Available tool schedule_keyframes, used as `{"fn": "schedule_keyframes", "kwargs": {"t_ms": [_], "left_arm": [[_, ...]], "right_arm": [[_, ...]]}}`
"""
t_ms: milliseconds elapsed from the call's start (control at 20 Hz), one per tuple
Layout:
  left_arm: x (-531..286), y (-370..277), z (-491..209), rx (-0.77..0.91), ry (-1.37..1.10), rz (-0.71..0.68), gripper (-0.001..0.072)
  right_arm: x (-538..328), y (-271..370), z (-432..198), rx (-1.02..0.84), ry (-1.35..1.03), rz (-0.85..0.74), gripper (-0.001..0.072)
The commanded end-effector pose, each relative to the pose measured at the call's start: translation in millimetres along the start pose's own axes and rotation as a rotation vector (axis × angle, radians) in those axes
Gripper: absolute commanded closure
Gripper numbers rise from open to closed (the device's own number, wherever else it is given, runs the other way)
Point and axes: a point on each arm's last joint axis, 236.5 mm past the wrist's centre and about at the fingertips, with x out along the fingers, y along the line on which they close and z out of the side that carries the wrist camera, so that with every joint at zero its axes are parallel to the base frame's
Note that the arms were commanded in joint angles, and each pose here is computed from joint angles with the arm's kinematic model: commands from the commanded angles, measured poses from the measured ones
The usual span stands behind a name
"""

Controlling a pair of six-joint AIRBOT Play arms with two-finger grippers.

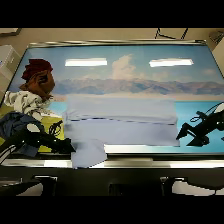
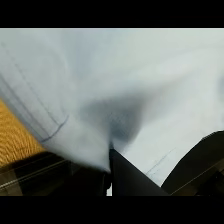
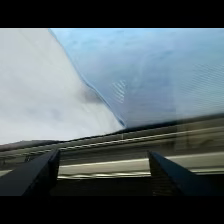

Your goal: Fold the clothes and pants, and hang the long-sleeved shirts on hangers.

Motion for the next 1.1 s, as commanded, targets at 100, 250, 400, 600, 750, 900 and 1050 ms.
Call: {"fn": "schedule_keyframes", "kwargs": {"t_ms": [100, 250, 400, 600, 750, 900, 1050], "left_arm": [[-0.2, -1.0, -1.7, 0.003, 0.004, 0.001, 0.0682], [-0.3, -1.4, -2.9, 0.003, 0.009, -0.001, 0.0682], [-0.4, -1.4, -3.0, 0.003, 0.010, -0.001, 0.0682], [-3.2, -2.5, -0.3, 0.018, 0.004, 0.000, 0.0683], [-31.3, -15.8, 20.7, 0.054, -0.038, -0.021, 0.0683], [-83.3, -33.2, 66.6, 0.093, -0.170, 0.001, 0.0685], [-130.9, -60.6, 124.7, 0.176, -0.328, 0.033, 0.0685]], "right_arm": [[32.2, 13.0, 7.3, -0.006, -0.042, 0.081, 0.0135], [31.2, 21.4, 17.8, 0.000, -0.088, 0.117, 0.0212], [32.5, 22.9, 9.9, -0.001, -0.055, 0.124, 0.0306], [30.2, 26.7, -6.9, -0.044, 0.014, 0.140, 0.0668], [3.0, 39.5, 3.2, -0.079, -0.022, 0.173, 0.0671], [-38.0, 58.5, 29.9, -0.095, -0.137, 0.176, 0.0673], [-63.9, 91.1, 68.0, -0.166, -0.262, 0.130, 0.0672]]}}
